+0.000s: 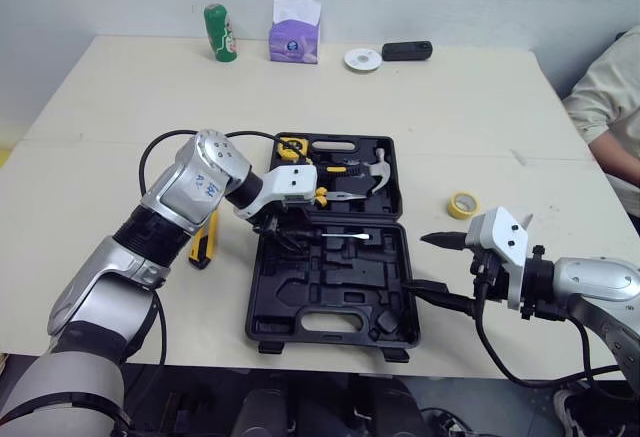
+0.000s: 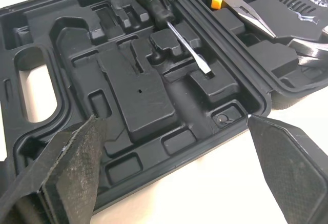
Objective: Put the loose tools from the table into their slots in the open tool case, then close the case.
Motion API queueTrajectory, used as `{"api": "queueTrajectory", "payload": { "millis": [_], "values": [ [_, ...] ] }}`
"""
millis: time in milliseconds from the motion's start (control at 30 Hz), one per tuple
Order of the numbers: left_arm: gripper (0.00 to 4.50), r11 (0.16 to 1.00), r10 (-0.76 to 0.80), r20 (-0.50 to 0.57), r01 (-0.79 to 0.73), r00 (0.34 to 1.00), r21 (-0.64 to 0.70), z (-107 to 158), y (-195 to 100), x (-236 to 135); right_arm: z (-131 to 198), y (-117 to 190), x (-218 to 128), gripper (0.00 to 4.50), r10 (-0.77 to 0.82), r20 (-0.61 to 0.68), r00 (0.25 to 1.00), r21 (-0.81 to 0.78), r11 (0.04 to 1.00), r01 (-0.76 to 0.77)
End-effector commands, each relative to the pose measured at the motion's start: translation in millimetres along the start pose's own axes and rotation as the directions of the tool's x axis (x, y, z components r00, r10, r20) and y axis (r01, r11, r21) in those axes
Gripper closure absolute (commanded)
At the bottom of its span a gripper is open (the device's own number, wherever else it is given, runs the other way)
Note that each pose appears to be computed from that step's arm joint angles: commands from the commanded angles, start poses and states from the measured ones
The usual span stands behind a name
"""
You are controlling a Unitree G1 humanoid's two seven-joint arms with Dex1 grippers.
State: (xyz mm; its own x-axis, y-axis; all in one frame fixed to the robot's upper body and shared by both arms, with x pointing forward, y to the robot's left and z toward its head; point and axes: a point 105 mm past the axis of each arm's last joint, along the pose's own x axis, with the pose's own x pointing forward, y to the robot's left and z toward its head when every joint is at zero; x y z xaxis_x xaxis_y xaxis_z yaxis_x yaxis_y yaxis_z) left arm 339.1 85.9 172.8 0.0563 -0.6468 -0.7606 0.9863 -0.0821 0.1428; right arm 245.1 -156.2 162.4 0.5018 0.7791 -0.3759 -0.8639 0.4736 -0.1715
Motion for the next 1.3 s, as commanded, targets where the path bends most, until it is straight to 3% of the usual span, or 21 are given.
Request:
{"api": "queueTrajectory", "payload": {
  "millis": [33,133,233,267,300,367,600,1300],
  "values": [
    [0.03,0.997,0.073,0.158,-0.072,0.985,-0.012,13.9,1.1,-34.0,10.2,6.2,-1.5,0.0,0.016,0.014,1.0,-0.047,0.999,-0.015],
    [0.03,0.993,0.116,0.311,-0.109,0.943,-0.039,18.6,-1.6,-56.8,12.7,5.4,1.0,0.0,0.006,0.036,0.999,-0.044,0.999,-0.004],
    [0.03,0.985,0.162,0.376,-0.171,0.912,-0.011,15.2,-0.1,-59.6,12.1,4.7,3.6,0.0,0.0,0.04,0.999,-0.041,0.999,0.002],
    [0.43,0.976,0.191,0.439,-0.218,0.878,0.012,15.7,2.0,-57.6,12.1,5.6,5.3,0.0,0.004,0.042,0.999,-0.039,0.999,-0.002],
    [0.56,0.981,0.182,0.519,-0.193,0.835,-0.033,9.7,-1.9,-53.8,12.5,7.0,7.4,0.0,0.012,0.044,0.999,-0.038,0.999,-0.01],
    [1.33,0.983,0.181,0.596,-0.154,0.782,-0.097,-2.0,-7.1,-47.9,13.8,8.8,10.2,0.0,0.022,0.049,0.999,-0.037,0.999,-0.02],
    [4.48,0.984,0.174,0.566,-0.132,0.806,-0.116,-20.8,-11.4,-12.0,15.8,11.4,14.3,0.0,0.04,0.056,0.998,-0.036,0.999,-0.038],
    [4.48,0.989,0.148,0.447,-0.123,0.882,-0.085,-38.0,-1.0,26.2,16.5,11.2,17.3,0.0,0.035,0.072,0.997,-0.034,0.999,-0.032]
  ]
}}
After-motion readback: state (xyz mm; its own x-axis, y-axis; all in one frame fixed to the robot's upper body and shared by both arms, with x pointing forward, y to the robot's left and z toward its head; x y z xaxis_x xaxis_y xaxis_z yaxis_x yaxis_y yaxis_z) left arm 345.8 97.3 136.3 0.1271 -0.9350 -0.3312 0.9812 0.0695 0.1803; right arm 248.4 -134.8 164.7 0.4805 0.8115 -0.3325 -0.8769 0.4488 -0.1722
